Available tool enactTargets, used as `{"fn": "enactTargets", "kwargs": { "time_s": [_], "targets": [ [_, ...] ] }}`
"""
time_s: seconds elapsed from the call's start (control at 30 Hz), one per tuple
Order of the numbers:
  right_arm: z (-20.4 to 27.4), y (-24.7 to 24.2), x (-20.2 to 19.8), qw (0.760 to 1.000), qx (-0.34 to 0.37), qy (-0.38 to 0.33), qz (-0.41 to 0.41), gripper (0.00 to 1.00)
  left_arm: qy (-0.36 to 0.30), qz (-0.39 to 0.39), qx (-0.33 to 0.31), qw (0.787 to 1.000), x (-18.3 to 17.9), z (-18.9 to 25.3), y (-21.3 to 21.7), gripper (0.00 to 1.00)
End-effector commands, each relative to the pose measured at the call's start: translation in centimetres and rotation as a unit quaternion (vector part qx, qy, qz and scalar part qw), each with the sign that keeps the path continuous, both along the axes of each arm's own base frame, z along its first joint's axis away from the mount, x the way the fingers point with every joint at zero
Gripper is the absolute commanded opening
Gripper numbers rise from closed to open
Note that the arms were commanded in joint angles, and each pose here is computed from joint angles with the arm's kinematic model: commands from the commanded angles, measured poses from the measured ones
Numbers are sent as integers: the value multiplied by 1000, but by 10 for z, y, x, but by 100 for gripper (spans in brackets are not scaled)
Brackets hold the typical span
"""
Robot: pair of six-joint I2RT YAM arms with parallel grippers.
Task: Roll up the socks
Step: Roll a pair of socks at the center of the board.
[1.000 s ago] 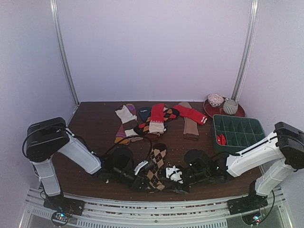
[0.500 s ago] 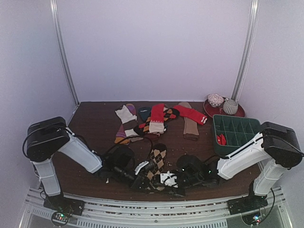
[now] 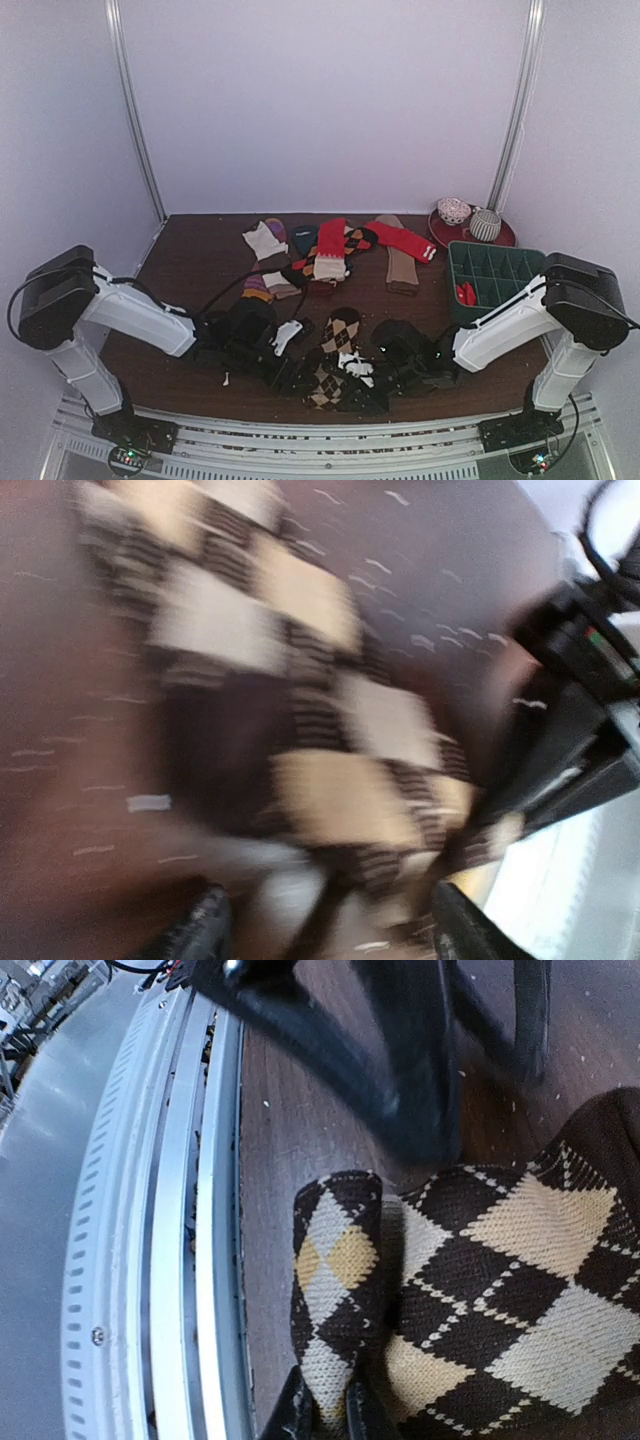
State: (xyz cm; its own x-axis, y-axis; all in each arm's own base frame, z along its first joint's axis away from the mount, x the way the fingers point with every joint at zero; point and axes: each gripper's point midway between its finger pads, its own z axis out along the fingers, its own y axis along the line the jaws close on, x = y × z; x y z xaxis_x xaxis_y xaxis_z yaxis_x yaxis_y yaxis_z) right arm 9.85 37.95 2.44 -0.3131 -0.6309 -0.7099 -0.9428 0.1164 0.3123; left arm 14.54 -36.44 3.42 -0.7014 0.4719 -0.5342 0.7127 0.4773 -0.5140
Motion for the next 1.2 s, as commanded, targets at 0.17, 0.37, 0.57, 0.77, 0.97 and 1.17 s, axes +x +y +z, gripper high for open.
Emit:
{"fn": "enactTargets", "kwargs": {
  "time_s": [0.17, 0.37, 0.57, 0.77, 0.97, 1.17],
  "targets": [
    [-14, -24, -6, 962, -39, 261, -73, 10, -297, 64, -66, 951, 27, 77, 35, 74],
    [-21, -23, 17, 914, -61, 378, -132, 11, -363, -57, -74, 927, -11, 80, -12, 72],
    [-29, -25, 21, 896, -83, 414, -135, 11, -363, -123, -49, 922, -30, 43, -41, 69],
    [-34, -31, 22, 894, -108, 416, -126, 11, -376, -129, -20, 917, -24, 23, -41, 64],
    [-38, -33, 22, 893, -120, 418, -119, 11, -376, -136, -1, 917, -22, 6, -44, 42],
    [-39, -34, 22, 891, -119, 421, -119, 11, -360, -130, 13, 924, -21, -6, -42, 18]
  ]
}}
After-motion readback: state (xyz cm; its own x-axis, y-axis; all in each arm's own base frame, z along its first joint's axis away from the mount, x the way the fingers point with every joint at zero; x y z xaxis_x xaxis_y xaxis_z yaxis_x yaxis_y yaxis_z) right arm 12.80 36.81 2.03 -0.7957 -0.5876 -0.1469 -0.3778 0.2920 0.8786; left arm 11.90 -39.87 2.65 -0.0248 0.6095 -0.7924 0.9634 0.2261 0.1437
